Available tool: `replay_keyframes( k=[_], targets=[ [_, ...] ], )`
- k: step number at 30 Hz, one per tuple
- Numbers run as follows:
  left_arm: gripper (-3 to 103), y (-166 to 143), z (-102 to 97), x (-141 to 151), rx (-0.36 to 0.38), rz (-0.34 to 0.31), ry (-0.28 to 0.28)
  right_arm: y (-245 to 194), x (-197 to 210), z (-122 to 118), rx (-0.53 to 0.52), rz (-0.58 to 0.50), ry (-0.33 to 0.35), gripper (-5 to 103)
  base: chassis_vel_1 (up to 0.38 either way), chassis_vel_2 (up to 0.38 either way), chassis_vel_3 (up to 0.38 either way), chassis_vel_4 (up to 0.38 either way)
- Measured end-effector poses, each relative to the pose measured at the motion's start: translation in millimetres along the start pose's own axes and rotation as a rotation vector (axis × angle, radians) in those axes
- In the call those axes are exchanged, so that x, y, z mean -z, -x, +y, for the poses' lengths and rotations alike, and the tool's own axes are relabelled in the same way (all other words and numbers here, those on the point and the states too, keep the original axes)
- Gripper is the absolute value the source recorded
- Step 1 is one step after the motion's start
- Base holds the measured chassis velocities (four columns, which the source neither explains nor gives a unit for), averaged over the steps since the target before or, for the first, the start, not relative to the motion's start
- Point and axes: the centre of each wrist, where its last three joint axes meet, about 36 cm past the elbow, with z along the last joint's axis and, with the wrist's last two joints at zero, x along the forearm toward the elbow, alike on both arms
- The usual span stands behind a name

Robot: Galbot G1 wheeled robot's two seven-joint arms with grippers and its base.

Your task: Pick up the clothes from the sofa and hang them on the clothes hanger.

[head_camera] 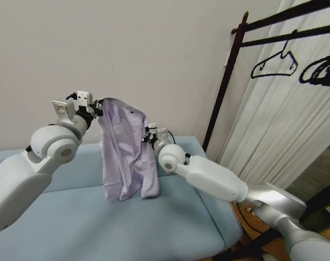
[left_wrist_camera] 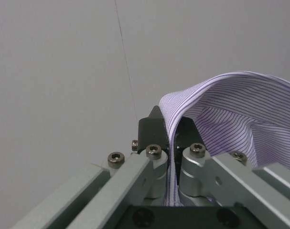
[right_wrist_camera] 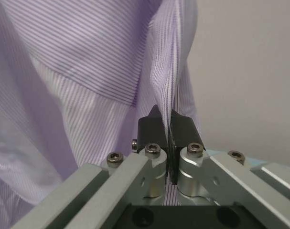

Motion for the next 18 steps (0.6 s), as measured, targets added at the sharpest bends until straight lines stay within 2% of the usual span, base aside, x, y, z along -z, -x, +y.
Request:
replay_keyframes(
  k=[2, 4, 7, 9, 11, 18],
  targets=[
    [1, -0.1, 0.9, -1.9, 0.010, -0.004, 0.008, -4.0, 6.1, -13.0, 0.003, -0.004, -0.029, 1, 0.000, 0.000, 0.000, 0.000],
    [1, 0.1, 1.1, -2.4, 0.012, -0.005, 0.009, -4.7, 7.0, -15.7, 0.003, -0.004, -0.035, 1, 0.000, 0.000, 0.000, 0.000],
    [1, 0.5, 2.2, -7.8, 0.028, -0.011, 0.021, -9.4, 17.8, -36.9, -0.008, 0.006, -0.088, 1, 0.000, 0.000, 0.000, 0.000],
    [1, 0.4, 2.0, -8.3, 0.028, -0.010, 0.021, -9.5, 18.5, -38.0, -0.009, 0.007, -0.092, 1, 0.000, 0.000, 0.000, 0.000],
    [1, -1.6, -2.8, -13.1, 0.021, -0.009, 0.017, -5.0, 28.4, -50.1, -0.032, 0.004, -0.136, 1, 0.000, 0.000, 0.000, 0.000],
    [1, -10.4, -15.4, -18.9, 0.000, -0.006, 0.006, 11.2, 49.1, -62.0, -0.071, -0.051, -0.206, 1, 0.000, 0.000, 0.000, 0.000]
  ],
)
